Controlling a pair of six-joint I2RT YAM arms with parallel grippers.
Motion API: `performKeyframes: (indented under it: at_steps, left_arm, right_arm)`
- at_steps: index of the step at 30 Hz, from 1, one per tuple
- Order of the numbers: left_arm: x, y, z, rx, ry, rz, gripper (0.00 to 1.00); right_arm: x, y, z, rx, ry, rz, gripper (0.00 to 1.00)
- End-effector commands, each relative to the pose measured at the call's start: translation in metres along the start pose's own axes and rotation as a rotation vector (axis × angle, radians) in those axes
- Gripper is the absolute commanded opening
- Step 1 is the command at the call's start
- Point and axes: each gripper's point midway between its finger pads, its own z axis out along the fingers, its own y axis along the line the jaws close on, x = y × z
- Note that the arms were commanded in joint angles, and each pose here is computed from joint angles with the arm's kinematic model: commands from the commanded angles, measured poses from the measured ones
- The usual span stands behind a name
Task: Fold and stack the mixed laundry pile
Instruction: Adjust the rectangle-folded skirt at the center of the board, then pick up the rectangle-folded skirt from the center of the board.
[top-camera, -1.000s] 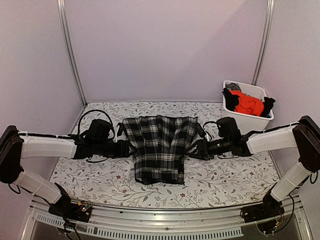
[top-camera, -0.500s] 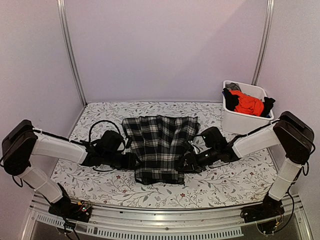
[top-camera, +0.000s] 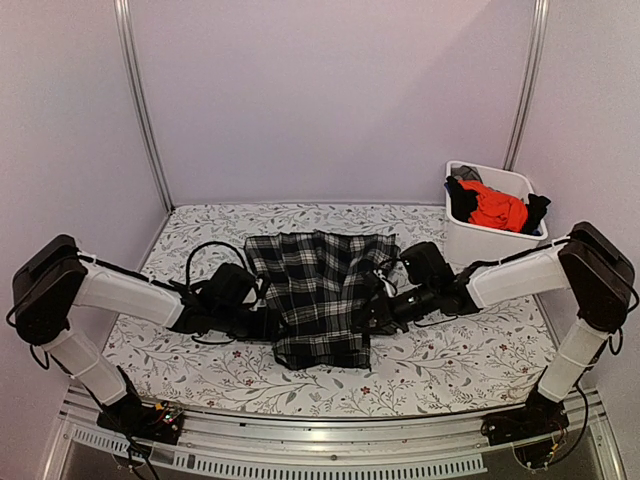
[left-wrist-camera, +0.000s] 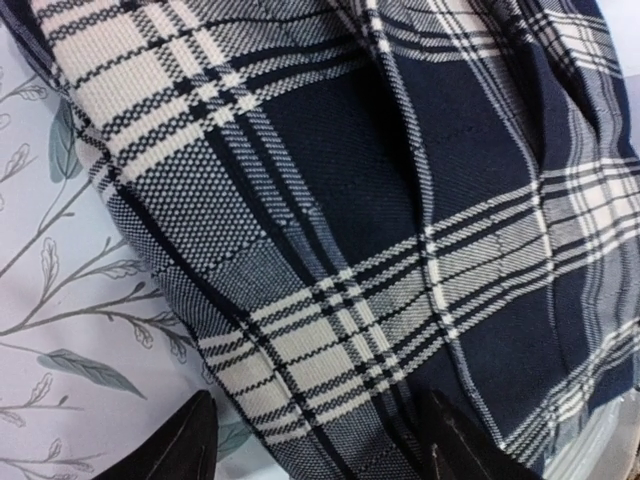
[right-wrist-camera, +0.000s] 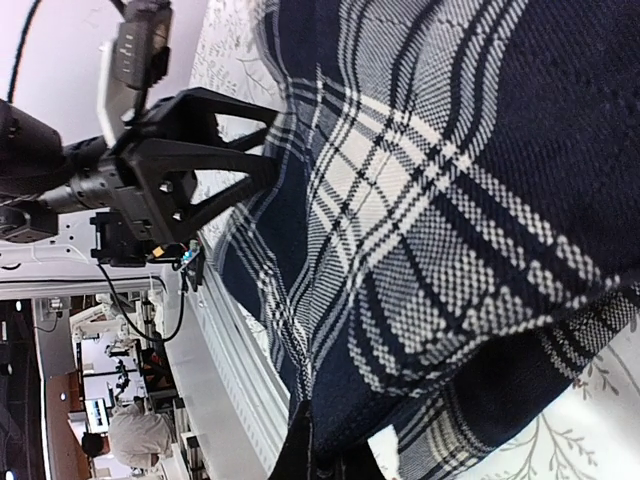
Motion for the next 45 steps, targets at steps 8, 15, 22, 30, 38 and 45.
performKeyframes:
  at_steps: [8, 15, 22, 30, 38, 45]
  left_arm:
    - [-0.002, -0.008, 0.018, -0.054, 0.042, 0.096, 0.79]
    - [0.015, 0.010, 0.025, -0.110, 0.081, 0.091, 0.76]
    - [-0.030, -0.051, -0.049, 0.022, -0.209, 0.354, 0.94]
    - [0.007, -0.089, -0.062, -0.135, -0.287, 0.808, 1.00]
    - [0.062, -0.129, -0.022, -0.205, -0.167, 1.151, 0.99]
    - [0.068, -0.138, 0.004, -0.259, -0.160, 1.280, 0.96]
  right_arm:
    - [0.022, -0.058, -0.013, 0.126, -0.013, 0.034, 0.00]
    - [0.043, -0.102, 0.005, 0.186, 0.038, 0.082, 0.00]
    - [0.047, -0.094, -0.002, 0.178, 0.049, 0.060, 0.11]
    - [0.007, -0.039, -0.052, 0.237, -0.102, -0.106, 0.62]
    - [-0.042, 0.018, -0.080, 0.177, -0.233, -0.317, 0.64]
    - [-0.087, 0.045, -0.047, 0.033, -0.213, -0.405, 0.56]
